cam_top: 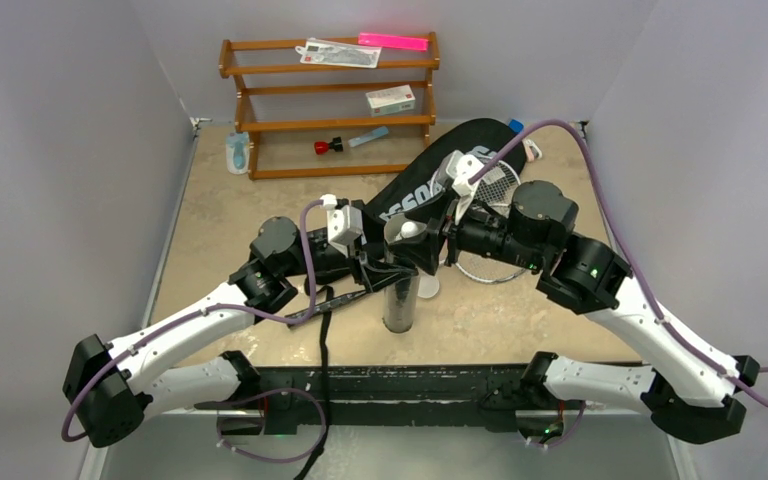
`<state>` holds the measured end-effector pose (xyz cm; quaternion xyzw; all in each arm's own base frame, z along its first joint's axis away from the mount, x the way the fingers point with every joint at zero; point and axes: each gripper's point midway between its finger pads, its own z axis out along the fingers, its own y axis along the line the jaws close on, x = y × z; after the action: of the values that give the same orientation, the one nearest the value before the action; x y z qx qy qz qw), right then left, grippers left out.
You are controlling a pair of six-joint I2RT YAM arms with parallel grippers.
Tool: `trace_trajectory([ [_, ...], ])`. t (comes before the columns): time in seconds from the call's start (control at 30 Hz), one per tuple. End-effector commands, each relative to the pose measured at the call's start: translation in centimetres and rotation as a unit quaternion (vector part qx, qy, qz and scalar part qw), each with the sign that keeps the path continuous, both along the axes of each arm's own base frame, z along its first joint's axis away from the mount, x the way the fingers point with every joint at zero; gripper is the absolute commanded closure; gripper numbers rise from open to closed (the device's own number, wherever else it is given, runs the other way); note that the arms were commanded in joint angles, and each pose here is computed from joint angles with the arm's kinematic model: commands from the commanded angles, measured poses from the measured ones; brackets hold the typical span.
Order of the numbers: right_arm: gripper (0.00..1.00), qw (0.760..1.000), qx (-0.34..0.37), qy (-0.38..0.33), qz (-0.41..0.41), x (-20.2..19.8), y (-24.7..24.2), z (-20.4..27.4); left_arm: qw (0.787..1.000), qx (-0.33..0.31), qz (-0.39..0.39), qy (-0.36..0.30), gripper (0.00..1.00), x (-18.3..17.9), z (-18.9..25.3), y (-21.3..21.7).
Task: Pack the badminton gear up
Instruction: Adjust the shuttlecock in the shuttle tube.
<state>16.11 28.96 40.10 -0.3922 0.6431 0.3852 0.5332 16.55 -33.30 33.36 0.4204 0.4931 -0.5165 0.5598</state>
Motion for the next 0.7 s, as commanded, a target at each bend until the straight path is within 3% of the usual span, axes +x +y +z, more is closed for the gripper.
trace_trajectory([
  [0.0, 0.36, 1.0, 0.008, 0.007, 0.0, -0.8, -0.7, 1.5, 1.0, -0.014, -0.002, -0.005, 0.48, 0.0, 1.4, -0.1],
  [0.43, 0.46, 0.996, 0.044, -0.025, -0.069, 0.7, -2.8, 5.0, 1.0, -0.012, -0.007, -0.005, 0.48, -0.1, 1.4, -0.2],
  [0.47, 0.51, 0.996, 0.047, -0.027, -0.069, 0.7, -2.8, 5.2, 1.0, -0.012, -0.008, -0.005, 0.48, -0.1, 1.3, -0.2],
  [0.57, 0.84, 0.996, 0.053, -0.031, -0.069, 0.7, -2.8, 5.8, 1.0, -0.012, -0.008, -0.005, 0.48, -0.1, 1.4, -0.2],
  [0.67, 0.9, 0.996, 0.05, -0.029, -0.067, 0.6, -2.8, 5.7, 1.0, -0.011, -0.007, -0.005, 0.48, -0.1, 1.3, -0.2],
])
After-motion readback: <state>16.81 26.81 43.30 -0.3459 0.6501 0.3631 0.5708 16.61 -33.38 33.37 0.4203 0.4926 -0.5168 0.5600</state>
